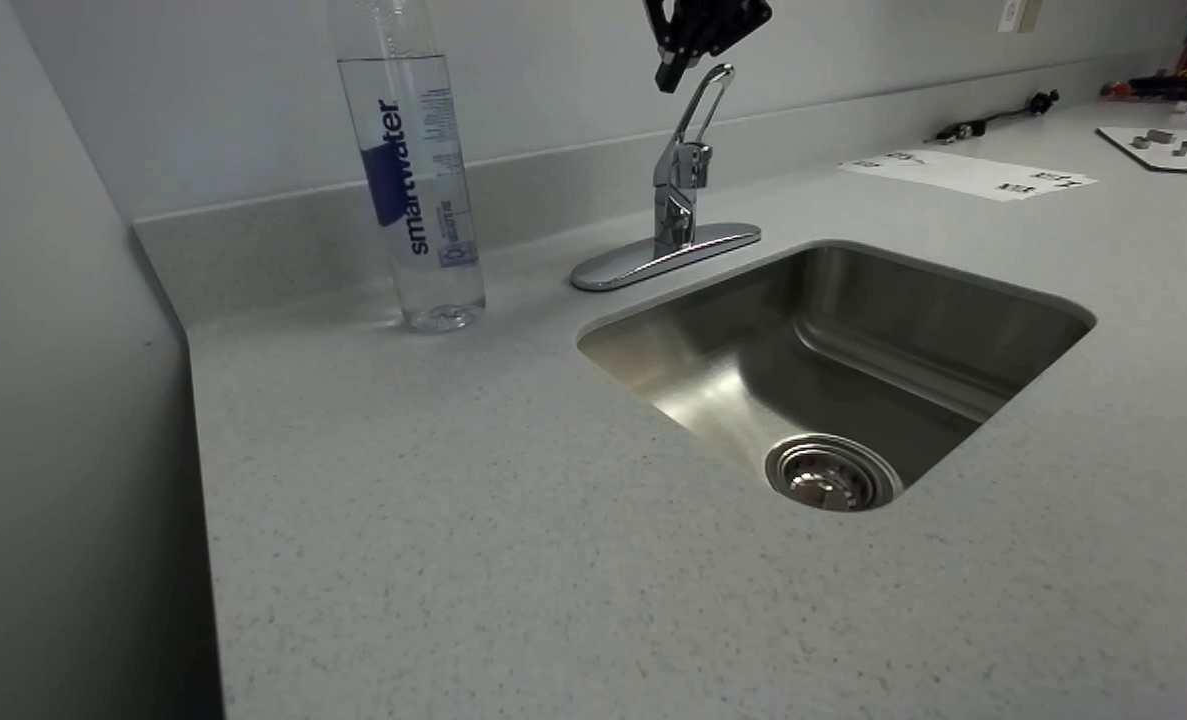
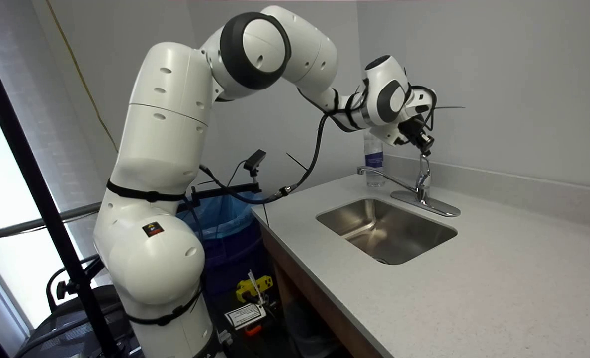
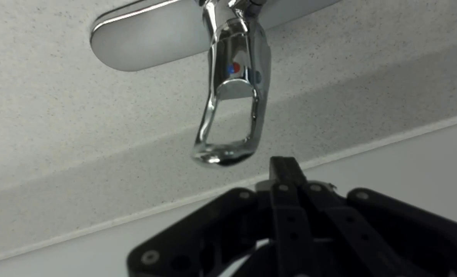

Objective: Move the faucet spout to the left and close the tap

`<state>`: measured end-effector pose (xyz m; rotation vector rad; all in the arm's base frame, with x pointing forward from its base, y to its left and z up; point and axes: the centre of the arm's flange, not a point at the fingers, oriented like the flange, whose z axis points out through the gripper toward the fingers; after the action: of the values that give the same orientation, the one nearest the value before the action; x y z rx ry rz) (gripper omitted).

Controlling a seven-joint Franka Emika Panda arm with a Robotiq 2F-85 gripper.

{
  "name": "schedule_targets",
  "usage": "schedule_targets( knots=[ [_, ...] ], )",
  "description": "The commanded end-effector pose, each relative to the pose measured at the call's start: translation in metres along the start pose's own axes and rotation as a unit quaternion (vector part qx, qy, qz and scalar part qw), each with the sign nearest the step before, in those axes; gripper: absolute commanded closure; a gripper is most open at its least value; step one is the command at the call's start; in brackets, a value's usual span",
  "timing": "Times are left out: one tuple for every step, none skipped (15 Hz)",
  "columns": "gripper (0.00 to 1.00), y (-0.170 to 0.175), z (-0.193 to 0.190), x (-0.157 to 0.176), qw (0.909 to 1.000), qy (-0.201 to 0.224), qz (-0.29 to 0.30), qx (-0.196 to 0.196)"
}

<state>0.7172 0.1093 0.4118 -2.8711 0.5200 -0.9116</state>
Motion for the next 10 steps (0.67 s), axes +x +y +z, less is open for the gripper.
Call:
schedule_targets(
  knots=[
    [1.0,0.01,-0.009,-0.009,0.9998,-0.012,0.014,-0.005],
    [1.0,0.012,-0.009,-0.011,0.9998,-0.016,0.013,-0.006],
    [1.0,0.014,-0.009,-0.014,0.9997,-0.021,0.013,-0.008],
    [1.0,0.017,-0.01,-0.018,0.9996,-0.025,0.012,-0.009],
    [1.0,0.019,-0.011,-0.021,0.9995,-0.029,0.011,-0.009],
    [1.0,0.022,-0.013,-0.027,0.9993,-0.034,0.009,-0.009],
    [1.0,0.025,-0.015,-0.032,0.9992,-0.039,0.007,-0.01],
    [1.0,0.027,-0.017,-0.038,0.9991,-0.042,0.004,-0.009],
    [1.0,0.029,-0.019,-0.043,0.9989,-0.046,0.002,-0.009],
    [1.0,0.031,-0.021,-0.048,0.9987,-0.049,-0.001,-0.01]
  ],
)
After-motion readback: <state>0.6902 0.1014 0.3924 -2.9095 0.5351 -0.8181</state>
